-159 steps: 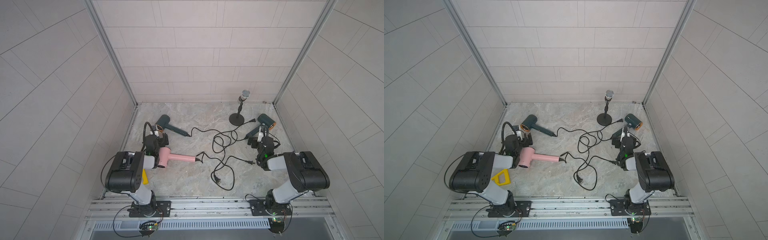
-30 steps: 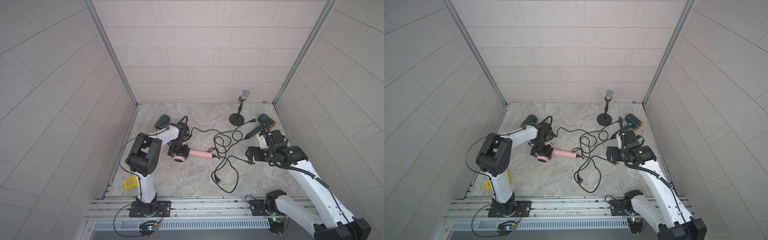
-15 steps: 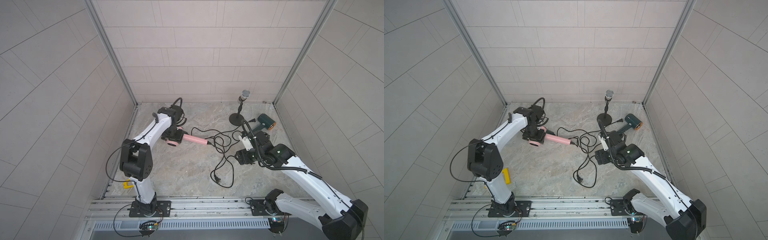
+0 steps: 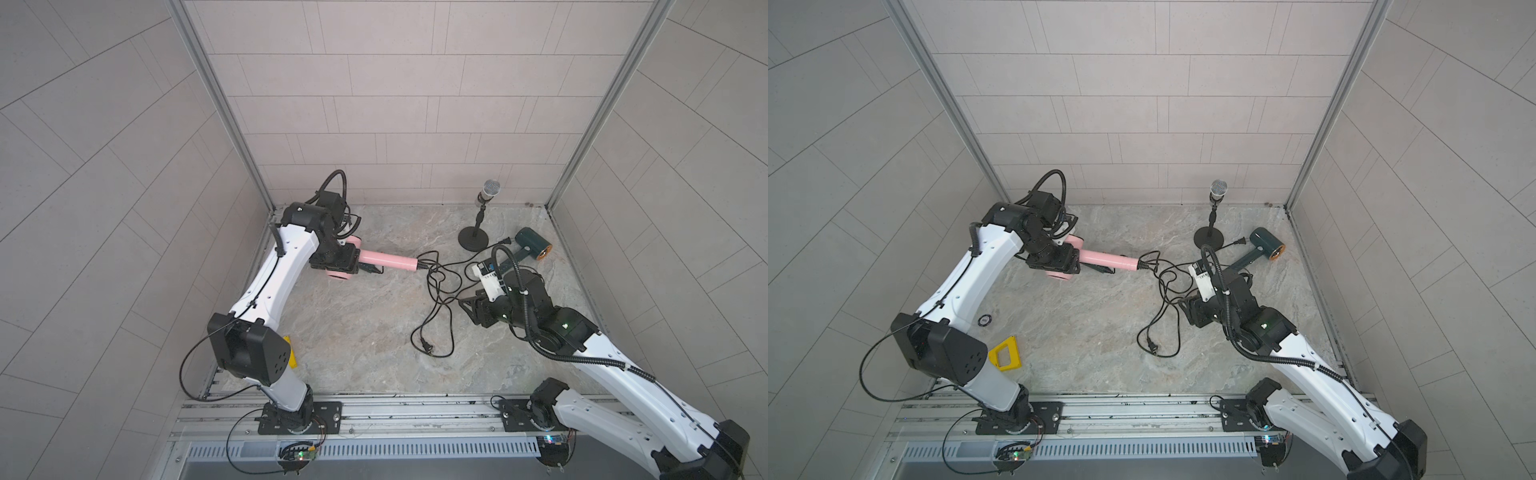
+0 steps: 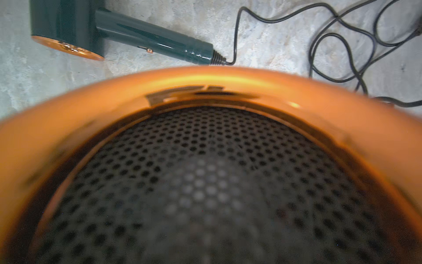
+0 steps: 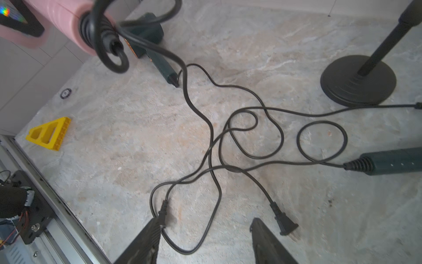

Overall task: Wrap the cord around the hair dryer
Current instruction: Pick up the hair dryer from the center of the board, then wrap the power cord around the hair dryer.

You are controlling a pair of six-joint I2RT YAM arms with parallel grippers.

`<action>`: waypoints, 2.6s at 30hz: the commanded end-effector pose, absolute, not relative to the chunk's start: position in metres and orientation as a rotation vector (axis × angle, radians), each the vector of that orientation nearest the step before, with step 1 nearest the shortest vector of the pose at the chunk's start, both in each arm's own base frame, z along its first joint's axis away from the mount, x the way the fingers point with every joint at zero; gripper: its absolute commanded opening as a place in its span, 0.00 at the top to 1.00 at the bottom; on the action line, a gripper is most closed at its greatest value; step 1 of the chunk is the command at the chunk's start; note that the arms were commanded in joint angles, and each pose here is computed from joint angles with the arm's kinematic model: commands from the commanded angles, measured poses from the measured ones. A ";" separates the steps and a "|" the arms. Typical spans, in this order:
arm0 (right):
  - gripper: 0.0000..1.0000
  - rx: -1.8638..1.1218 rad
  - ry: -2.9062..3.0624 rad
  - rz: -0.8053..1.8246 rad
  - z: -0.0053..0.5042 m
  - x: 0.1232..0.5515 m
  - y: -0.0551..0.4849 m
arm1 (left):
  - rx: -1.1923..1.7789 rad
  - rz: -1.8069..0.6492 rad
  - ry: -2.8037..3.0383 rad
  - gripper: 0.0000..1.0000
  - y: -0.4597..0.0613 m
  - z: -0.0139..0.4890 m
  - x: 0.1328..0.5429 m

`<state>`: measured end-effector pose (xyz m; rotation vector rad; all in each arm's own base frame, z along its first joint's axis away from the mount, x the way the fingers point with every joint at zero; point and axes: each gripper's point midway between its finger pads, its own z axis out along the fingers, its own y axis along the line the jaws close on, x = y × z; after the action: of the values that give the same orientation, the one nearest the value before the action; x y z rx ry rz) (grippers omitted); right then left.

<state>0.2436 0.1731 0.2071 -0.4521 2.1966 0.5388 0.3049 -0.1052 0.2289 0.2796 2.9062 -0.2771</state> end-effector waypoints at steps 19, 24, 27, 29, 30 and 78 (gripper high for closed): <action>0.32 -0.330 1.938 0.893 0.188 0.347 0.270 | 0.225 -0.430 2.648 1.00 -0.110 0.301 0.288; 0.33 -0.339 1.931 0.993 0.179 0.352 0.287 | 0.170 -0.424 2.612 1.00 -0.103 0.313 0.290; 0.33 -0.351 1.956 1.026 0.170 0.345 0.289 | 0.115 -0.399 2.585 1.00 -0.092 0.323 0.298; 0.33 -0.358 1.997 1.000 0.156 0.339 0.283 | 0.090 -0.393 2.580 1.00 -0.087 0.327 0.303; 0.33 -0.361 2.020 0.985 0.148 0.336 0.280 | 0.087 -0.391 2.578 1.00 -0.086 0.329 0.305; 1.00 -0.567 2.327 0.610 0.122 0.294 0.243 | -0.319 -0.721 2.376 1.00 -0.091 0.300 0.396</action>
<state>0.3216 0.2626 0.1342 -0.4359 2.1816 0.7796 0.3616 -0.0913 0.2728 -0.2542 2.5596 -0.6572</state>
